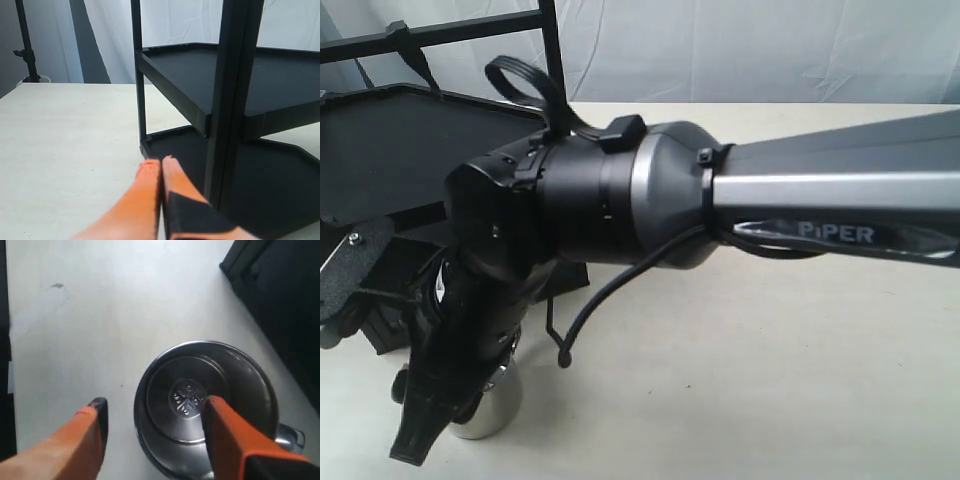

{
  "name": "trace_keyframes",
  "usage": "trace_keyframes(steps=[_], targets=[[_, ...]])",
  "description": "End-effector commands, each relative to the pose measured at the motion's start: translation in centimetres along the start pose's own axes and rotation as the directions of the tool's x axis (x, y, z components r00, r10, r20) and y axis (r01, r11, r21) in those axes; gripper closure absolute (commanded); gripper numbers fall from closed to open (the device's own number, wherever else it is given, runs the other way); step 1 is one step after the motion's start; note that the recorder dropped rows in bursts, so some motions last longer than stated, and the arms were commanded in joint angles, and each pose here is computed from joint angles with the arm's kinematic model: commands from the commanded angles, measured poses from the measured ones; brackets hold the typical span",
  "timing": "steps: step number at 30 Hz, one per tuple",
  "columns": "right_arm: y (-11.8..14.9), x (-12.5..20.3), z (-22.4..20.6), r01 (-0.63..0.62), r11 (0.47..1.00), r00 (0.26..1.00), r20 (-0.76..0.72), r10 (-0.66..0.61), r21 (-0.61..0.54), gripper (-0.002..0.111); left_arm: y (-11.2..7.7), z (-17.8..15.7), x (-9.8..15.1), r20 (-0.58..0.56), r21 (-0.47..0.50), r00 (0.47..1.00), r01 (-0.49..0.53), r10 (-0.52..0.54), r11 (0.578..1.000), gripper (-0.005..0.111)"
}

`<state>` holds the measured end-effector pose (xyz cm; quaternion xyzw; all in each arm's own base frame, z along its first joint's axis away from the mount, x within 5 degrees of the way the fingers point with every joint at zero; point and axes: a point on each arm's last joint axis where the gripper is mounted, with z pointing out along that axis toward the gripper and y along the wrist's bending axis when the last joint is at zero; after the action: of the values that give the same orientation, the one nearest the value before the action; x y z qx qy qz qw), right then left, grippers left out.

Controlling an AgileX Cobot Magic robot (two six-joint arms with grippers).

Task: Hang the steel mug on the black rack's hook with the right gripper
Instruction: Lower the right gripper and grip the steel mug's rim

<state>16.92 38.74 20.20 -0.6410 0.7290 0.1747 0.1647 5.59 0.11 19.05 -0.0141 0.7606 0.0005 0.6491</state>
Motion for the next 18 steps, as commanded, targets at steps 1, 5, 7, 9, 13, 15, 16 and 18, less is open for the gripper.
trace_keyframes(steps=[1,5,7,9,13,15,16,18], targets=[[0.8,-0.2,0.6,0.030,0.999,1.000,-0.004,-0.030,-0.014,0.053,0.0,-0.1,-0.2,0.015,0.000,1.000,-0.006,0.006,1.000,0.105],[1.4,-0.4,0.8,0.046,0.999,0.999,0.000,-0.046,-0.017,0.053,0.0,-0.1,-0.2,0.015,0.000,1.000,-0.006,0.006,1.000,0.105],[1.4,-0.3,1.2,0.048,0.999,0.999,-0.007,-0.048,-0.018,0.053,0.0,-0.1,-0.2,0.015,0.000,1.000,-0.006,0.006,1.000,0.105],[1.3,-0.2,1.6,0.049,0.999,0.999,-0.009,-0.049,-0.014,0.053,0.0,-0.1,-0.2,0.015,0.000,1.000,-0.006,0.006,1.000,0.105],[1.2,-0.1,2.4,0.050,0.999,0.999,-0.010,-0.050,-0.006,0.053,0.0,-0.1,-0.2,0.015,0.000,1.000,-0.006,0.006,1.000,0.105],[1.1,0.1,2.8,0.049,0.999,0.999,-0.018,-0.049,-0.007,0.053,0.0,-0.1,-0.2,0.015,0.000,1.000,-0.006,0.006,1.000,0.105],[1.1,0.1,2.9,0.049,0.999,0.999,-0.020,-0.049,-0.007,0.053,0.0,-0.1,-0.2,0.015,0.000,1.000,-0.006,0.006,1.000,0.105],[1.1,0.2,3.3,0.047,0.999,0.998,-0.029,-0.047,-0.010,0.053,0.0,-0.1,-0.2,0.015,0.000,1.000,-0.006,0.006,1.000,0.105]])
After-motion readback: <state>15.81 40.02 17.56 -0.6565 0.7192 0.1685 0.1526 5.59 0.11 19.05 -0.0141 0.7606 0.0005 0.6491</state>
